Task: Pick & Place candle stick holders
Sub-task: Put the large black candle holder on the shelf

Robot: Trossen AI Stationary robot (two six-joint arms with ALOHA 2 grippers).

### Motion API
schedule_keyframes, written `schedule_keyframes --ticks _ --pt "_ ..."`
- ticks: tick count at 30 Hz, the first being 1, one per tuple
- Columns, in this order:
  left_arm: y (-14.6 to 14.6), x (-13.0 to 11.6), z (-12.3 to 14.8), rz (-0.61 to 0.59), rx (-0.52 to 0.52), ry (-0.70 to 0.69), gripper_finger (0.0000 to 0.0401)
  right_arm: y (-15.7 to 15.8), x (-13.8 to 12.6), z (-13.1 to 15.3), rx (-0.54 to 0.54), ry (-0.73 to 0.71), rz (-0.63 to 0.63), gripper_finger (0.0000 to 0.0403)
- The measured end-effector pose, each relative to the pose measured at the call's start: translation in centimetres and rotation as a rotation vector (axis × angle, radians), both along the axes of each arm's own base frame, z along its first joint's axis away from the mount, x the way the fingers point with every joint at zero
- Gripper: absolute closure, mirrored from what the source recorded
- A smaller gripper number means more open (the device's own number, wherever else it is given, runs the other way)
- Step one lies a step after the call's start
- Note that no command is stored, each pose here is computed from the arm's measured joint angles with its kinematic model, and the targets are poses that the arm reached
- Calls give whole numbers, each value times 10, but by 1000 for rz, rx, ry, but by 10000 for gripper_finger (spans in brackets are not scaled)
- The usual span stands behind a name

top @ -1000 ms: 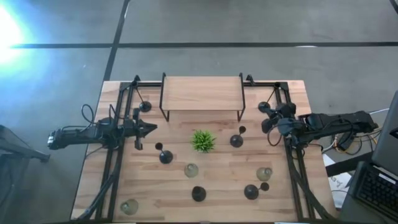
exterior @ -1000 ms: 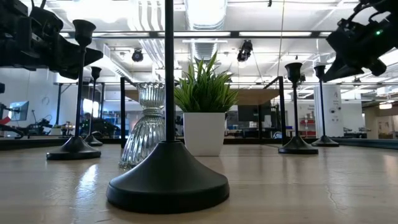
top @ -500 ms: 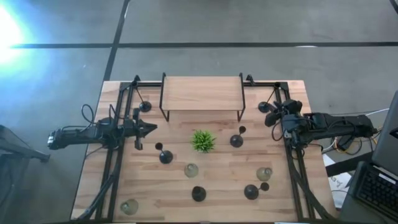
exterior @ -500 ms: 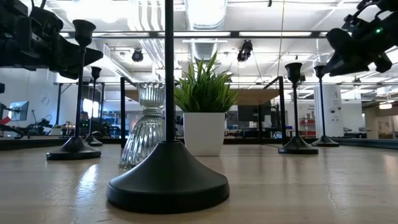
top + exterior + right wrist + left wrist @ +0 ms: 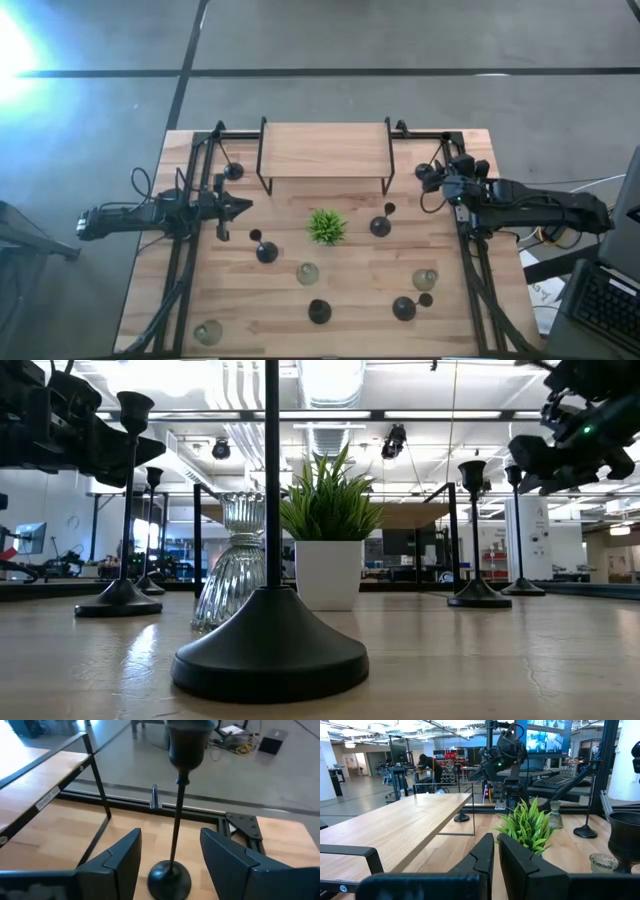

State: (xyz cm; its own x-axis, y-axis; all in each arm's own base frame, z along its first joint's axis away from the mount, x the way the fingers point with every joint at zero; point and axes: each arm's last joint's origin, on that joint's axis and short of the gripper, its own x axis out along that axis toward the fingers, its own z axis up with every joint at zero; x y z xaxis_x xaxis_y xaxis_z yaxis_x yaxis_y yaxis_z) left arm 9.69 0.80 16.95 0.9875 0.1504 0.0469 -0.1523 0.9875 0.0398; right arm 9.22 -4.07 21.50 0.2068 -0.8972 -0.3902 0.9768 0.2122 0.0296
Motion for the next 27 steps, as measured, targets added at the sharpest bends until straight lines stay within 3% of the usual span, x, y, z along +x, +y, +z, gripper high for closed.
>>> schedule_keyframes --ticks 12,19,27 --pt "0 0 0 0 0 0 369 -27 8 -21 16 3 -21 207" --pt "0 0 0 0 0 0 369 -40 5 -22 -34 15 -59 211" --pt "0 0 0 0 0 0 369 -46 6 -18 -72 19 -28 266"
